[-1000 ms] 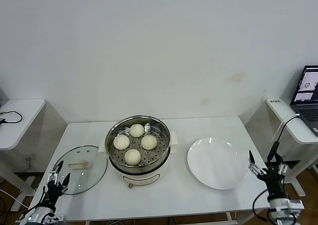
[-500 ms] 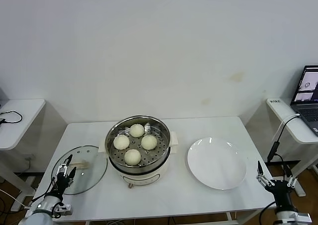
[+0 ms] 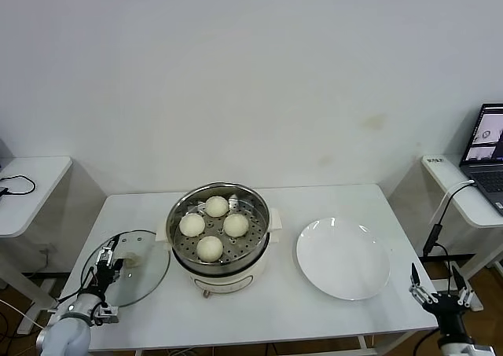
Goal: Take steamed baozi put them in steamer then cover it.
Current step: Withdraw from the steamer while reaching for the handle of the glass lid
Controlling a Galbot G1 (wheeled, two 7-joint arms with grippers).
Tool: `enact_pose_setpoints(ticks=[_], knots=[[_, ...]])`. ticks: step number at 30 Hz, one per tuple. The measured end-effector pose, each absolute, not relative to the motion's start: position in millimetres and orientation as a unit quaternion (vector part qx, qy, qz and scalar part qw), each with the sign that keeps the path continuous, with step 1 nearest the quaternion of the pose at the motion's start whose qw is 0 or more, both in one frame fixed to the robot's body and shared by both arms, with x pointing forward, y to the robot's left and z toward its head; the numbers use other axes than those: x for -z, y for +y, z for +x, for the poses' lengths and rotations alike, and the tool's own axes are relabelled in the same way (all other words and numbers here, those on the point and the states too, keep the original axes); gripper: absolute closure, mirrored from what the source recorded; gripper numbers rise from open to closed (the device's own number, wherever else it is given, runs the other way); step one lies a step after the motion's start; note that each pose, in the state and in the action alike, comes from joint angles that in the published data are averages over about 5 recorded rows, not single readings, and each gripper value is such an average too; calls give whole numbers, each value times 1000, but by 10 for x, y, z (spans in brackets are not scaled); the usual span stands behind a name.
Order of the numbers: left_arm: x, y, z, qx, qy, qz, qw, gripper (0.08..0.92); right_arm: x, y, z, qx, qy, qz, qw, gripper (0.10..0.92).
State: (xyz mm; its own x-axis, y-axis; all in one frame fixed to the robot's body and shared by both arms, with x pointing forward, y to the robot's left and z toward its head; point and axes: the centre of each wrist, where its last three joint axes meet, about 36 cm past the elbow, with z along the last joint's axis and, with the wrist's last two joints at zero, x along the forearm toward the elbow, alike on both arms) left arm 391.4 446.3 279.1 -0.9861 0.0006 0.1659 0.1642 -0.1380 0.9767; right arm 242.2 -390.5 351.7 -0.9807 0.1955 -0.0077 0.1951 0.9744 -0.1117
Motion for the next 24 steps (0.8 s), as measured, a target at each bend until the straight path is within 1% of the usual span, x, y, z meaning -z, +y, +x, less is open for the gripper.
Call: enact_pose_setpoints(ticks=[8,11,24], knots=[[-2748,4515,4046,748,-658,-59,59,177,-3463,-3874,2410,-54,-994,-98,7,200],[-2747,4514,4067,747,-659,-62,60,212,-3439,-3854,2411,-52,-994,-97,9,200],[-2751,4521,4168,746,-656,-82,72,579,-3372,-3814,2408,-49,-994,-92,16,200]])
